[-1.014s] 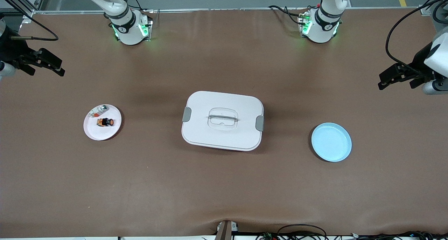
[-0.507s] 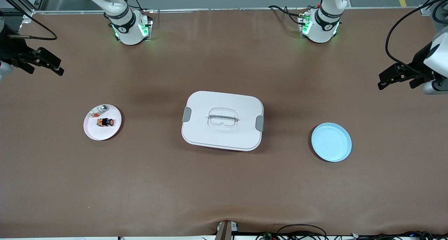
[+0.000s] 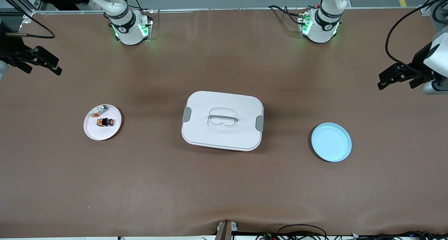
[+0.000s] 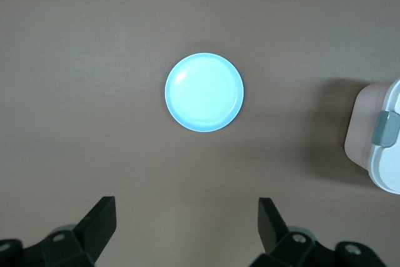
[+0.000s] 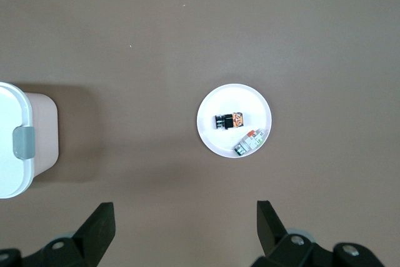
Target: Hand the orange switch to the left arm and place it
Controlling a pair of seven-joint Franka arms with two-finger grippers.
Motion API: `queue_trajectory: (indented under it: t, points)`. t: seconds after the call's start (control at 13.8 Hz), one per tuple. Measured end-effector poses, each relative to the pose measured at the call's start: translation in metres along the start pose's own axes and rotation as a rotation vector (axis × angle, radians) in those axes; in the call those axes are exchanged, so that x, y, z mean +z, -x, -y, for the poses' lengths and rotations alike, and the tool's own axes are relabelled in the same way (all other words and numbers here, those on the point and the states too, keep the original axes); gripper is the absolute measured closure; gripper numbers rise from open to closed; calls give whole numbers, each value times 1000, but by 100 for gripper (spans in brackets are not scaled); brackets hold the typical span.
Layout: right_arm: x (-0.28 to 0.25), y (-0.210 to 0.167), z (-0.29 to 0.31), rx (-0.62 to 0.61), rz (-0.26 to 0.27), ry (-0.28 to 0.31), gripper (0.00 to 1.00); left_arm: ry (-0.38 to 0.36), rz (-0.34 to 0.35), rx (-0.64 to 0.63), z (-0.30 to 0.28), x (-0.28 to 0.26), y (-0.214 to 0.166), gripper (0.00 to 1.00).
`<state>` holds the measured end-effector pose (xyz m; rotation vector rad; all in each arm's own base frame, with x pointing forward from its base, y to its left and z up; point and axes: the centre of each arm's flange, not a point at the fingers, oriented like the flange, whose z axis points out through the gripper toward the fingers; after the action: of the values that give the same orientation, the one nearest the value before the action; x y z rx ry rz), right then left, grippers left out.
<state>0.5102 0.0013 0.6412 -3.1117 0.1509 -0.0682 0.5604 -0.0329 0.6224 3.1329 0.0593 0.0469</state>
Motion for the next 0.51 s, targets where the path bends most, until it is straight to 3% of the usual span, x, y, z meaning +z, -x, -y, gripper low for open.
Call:
queue_trajectory:
  t: [0.29,0.51]
  points:
    - [0,0,0,0,1,0,0,0,4,1,0,0,0,0]
    - [3,3,0,0,34,3,0,0,5,1,-1,0,1,0]
